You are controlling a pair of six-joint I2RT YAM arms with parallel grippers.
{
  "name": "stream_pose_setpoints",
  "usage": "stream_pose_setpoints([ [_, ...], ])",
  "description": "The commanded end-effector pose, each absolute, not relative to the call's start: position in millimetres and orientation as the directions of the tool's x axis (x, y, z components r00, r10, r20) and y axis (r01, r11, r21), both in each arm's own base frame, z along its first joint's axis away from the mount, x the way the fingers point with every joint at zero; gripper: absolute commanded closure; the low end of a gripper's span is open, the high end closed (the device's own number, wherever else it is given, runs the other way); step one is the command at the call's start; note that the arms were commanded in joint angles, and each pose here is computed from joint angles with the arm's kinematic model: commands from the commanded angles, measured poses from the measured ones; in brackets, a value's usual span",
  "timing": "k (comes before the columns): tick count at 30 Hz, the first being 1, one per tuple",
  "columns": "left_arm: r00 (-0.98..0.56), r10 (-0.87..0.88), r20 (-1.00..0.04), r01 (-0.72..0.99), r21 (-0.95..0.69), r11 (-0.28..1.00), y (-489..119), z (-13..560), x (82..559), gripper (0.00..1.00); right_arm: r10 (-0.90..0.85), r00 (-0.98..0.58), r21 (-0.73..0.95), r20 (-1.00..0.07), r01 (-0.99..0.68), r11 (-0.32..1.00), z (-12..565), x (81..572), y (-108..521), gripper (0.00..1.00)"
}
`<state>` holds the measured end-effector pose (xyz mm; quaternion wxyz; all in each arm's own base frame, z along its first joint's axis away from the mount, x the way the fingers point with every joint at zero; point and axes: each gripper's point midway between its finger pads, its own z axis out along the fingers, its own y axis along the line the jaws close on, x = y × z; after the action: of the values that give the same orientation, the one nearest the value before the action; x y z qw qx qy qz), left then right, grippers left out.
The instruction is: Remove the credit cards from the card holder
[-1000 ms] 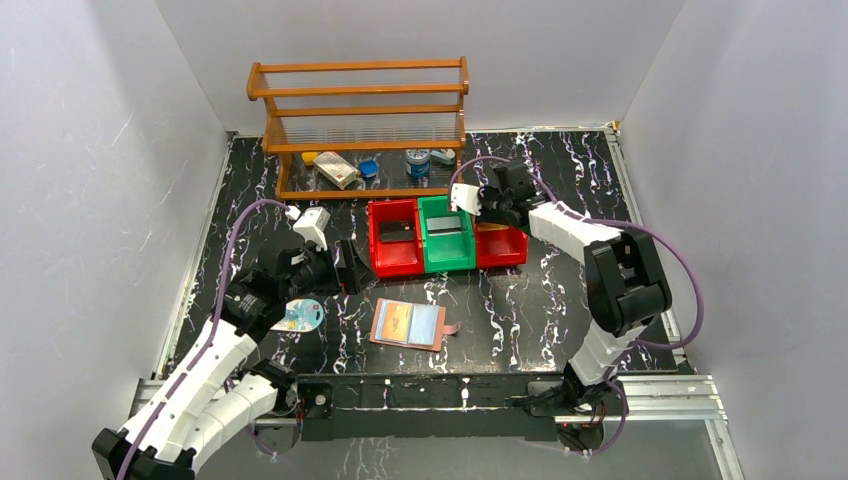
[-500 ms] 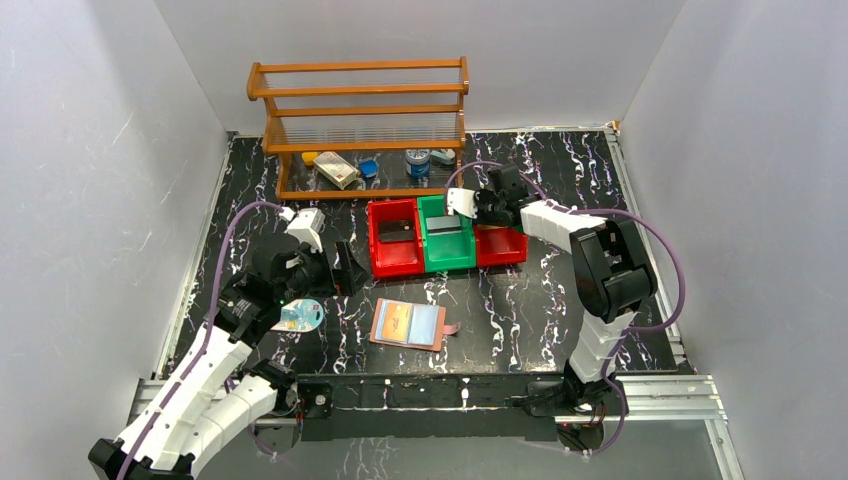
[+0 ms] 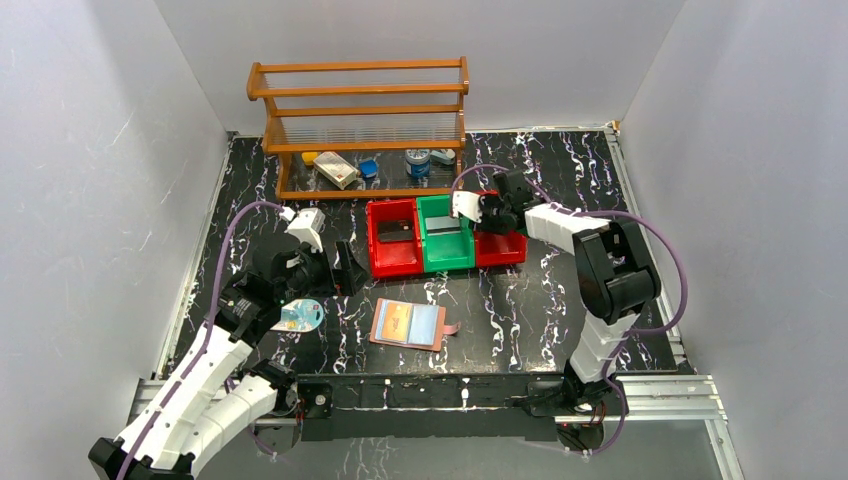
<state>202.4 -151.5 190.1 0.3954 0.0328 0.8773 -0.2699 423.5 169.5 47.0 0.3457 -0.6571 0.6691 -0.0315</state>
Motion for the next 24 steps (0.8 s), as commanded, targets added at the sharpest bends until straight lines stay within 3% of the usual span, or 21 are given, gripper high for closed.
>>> stream_pose_setpoints([
  [1, -0.669, -0.163, -0.725, 0.287, -0.454, 0.844, -153, 203, 204, 0.02, -0.844, 0.121, -0.526, -0.522, -0.825, 0.207, 93, 423, 182, 0.52],
  [7, -0.677, -0.163, -0.718, 0.288, -0.462, 0.839, -154, 201, 203, 0.02, -0.803, 0.141, -0.564, -0.579, -0.78, 0.27, 138, 422, 183, 0.47],
  [12, -0.688, -0.16, -0.708, 0.285, -0.466, 0.838, -156, 197, 204, 0.02, -0.682, 0.072, -0.525, -0.728, -0.699, 0.486, 193, 421, 184, 0.44],
  [15, -0.697, -0.163, -0.699, 0.276, -0.471, 0.838, -157, 194, 205, 0.02, -0.417, -0.045, -0.272, -0.908, -0.693, 0.667, 232, 400, 201, 0.42],
  [17, -0.701, -0.163, -0.694, 0.273, -0.473, 0.838, -158, 193, 205, 0.02, -0.187, -0.19, -0.002, -0.964, -0.696, 0.718, 245, 376, 215, 0.41],
  [20, -0.7, -0.163, -0.695, 0.269, -0.468, 0.842, -158, 193, 208, 0.02, 0.032, -0.396, 0.29, -0.917, -0.612, 0.736, 252, 353, 220, 0.38],
  [24, -0.698, -0.183, -0.693, 0.233, -0.461, 0.856, -155, 189, 214, 0.02, 0.247, -0.663, 0.621, -0.706, -0.413, 0.667, 242, 325, 231, 0.37],
])
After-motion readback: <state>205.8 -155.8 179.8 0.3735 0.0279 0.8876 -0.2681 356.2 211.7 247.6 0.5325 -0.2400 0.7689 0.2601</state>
